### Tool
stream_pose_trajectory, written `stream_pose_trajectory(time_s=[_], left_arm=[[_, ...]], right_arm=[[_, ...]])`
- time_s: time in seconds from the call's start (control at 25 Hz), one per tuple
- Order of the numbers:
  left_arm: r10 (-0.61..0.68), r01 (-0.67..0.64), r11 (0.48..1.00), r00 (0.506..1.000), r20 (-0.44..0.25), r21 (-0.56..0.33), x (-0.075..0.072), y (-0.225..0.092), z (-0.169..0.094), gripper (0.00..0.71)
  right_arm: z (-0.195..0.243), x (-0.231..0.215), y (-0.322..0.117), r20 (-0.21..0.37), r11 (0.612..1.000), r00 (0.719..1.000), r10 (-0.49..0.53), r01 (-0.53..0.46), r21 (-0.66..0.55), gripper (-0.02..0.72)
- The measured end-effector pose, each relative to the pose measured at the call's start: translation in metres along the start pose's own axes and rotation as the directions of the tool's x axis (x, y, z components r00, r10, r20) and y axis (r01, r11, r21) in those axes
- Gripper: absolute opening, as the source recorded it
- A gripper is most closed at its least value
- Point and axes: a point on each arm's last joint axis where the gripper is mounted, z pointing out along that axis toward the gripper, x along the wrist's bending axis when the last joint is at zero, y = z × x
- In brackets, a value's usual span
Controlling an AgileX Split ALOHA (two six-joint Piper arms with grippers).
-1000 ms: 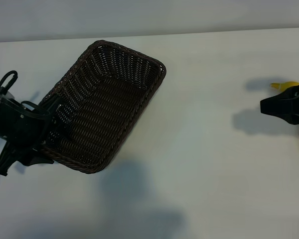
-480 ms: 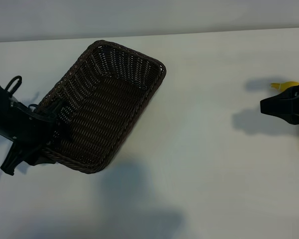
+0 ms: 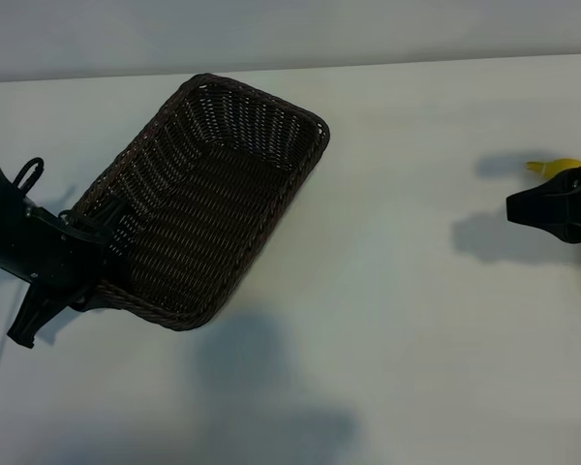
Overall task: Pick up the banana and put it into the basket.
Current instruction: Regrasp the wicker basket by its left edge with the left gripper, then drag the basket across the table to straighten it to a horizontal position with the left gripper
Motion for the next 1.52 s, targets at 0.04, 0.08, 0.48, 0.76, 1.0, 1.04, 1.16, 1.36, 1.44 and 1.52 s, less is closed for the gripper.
stream_pose_trajectory(time_s=[0.04, 0.08, 0.48, 0.76, 1.0, 1.04, 1.16, 1.36, 1.44, 1.52], left_arm=[[0.0, 0.0, 1.0, 1.0, 0.0, 0.0, 0.0, 0.0, 0.0, 0.173], [0.001, -0.001, 1.0, 1.0, -0.001, 0.001, 0.0, 0.0, 0.0, 0.173], [0.057, -0.057, 0.998, 0.998, 0.026, -0.01, -0.007, 0.0, -0.013, 0.169], [0.185, -0.186, 0.982, 0.981, 0.056, 0.017, -0.019, -0.002, -0.03, 0.168], [0.308, -0.311, 0.95, 0.947, 0.087, 0.013, -0.033, -0.001, -0.045, 0.168], [0.338, -0.34, 0.94, 0.937, 0.093, 0.009, -0.036, 0.0, -0.049, 0.168], [0.41, -0.412, 0.911, 0.906, 0.106, -0.003, -0.043, 0.001, -0.057, 0.168], [0.586, -0.591, 0.806, 0.804, 0.106, 0.03, -0.061, 0.006, -0.064, 0.168], [0.647, -0.655, 0.753, 0.755, 0.104, 0.068, -0.071, 0.011, -0.063, 0.168], [0.7, -0.708, 0.697, 0.706, 0.107, 0.116, -0.08, 0.015, -0.061, 0.168]], right_arm=[[0.0, 0.0, 0.0, 0.0, 1.0, 1.0, 0.0, 0.0, 0.0, 0.568], [0.0, 0.0, 0.0, 0.001, 1.0, 1.0, -0.001, 0.001, 0.001, 0.568], [0.0, 0.0, 0.0, 0.001, 1.0, 1.0, -0.002, 0.002, 0.001, 0.568], [0.0, 0.0, 0.0, 0.003, 1.0, 1.0, -0.005, 0.005, 0.003, 0.568], [0.0, -0.001, -0.001, 0.006, 1.0, 1.0, -0.01, 0.01, 0.007, 0.568], [0.0, -0.001, -0.001, 0.006, 1.0, 1.0, -0.01, 0.01, 0.007, 0.568], [0.0, -0.001, -0.001, 0.006, 1.0, 1.0, -0.01, 0.01, 0.007, 0.568], [0.0, -0.001, -0.001, 0.006, 1.0, 1.0, -0.01, 0.01, 0.007, 0.568], [0.0, -0.001, -0.001, 0.006, 1.0, 1.0, -0.011, 0.011, 0.007, 0.568], [0.0, -0.001, -0.001, 0.006, 1.0, 1.0, -0.011, 0.011, 0.008, 0.568]])
